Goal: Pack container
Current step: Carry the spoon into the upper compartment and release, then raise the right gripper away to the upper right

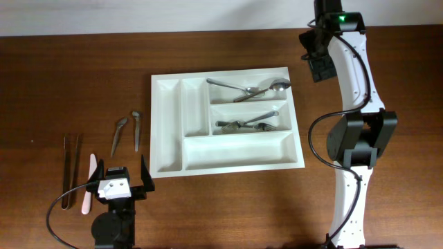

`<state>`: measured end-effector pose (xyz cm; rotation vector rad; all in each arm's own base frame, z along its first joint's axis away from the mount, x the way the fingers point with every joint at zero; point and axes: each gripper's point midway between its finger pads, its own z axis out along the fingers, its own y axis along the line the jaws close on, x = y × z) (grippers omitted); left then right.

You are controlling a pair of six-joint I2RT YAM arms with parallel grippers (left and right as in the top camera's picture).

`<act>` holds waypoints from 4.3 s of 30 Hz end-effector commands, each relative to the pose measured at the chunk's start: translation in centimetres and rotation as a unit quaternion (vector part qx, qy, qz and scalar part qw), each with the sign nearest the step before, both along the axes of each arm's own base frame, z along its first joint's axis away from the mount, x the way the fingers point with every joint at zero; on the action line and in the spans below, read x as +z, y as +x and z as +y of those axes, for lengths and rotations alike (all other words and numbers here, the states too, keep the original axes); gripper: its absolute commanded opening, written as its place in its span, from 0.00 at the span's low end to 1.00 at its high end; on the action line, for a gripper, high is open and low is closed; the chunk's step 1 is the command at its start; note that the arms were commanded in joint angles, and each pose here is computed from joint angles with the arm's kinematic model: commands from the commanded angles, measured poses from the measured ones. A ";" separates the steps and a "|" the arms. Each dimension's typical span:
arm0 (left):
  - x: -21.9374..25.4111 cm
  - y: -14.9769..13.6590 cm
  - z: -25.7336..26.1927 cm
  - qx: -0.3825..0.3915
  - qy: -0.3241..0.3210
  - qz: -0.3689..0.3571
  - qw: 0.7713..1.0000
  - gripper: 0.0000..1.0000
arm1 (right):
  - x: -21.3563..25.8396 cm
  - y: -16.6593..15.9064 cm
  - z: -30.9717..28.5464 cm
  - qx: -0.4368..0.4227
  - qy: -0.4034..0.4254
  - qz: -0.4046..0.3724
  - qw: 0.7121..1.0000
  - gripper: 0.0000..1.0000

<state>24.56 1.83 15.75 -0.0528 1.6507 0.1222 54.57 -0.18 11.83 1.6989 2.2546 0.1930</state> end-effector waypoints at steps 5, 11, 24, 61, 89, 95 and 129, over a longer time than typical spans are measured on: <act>0.0 0.0 0.2 0.003 0.006 0.000 1.000 0.99 | 0.1 -0.3 2.6 0.064 -0.027 0.004 0.998 0.66; 0.0 0.0 0.2 0.003 0.006 0.000 1.000 0.99 | -2.1 -1.6 2.9 0.109 -0.039 0.042 0.992 0.11; -0.1 0.0 0.2 0.003 0.006 0.000 1.000 0.99 | -2.6 -2.5 6.0 0.251 -0.052 0.061 0.965 0.08; 0.0 0.0 0.2 0.003 0.006 0.000 1.000 0.99 | -5.6 -4.2 7.2 0.302 -0.058 0.111 0.945 0.14; 0.0 0.0 0.2 0.003 0.006 0.000 1.000 0.99 | -5.0 -3.6 8.1 0.309 -0.052 0.086 0.946 0.24; 0.0 0.0 0.2 0.003 0.006 0.000 1.000 0.99 | 1.4 -1.5 1.6 0.257 -0.091 0.026 0.962 0.43; 2.7 -0.6 -1.1 -0.032 -0.026 0.001 0.999 0.99 | 2.2 -8.6 -16.7 0.253 -0.117 0.139 0.950 0.99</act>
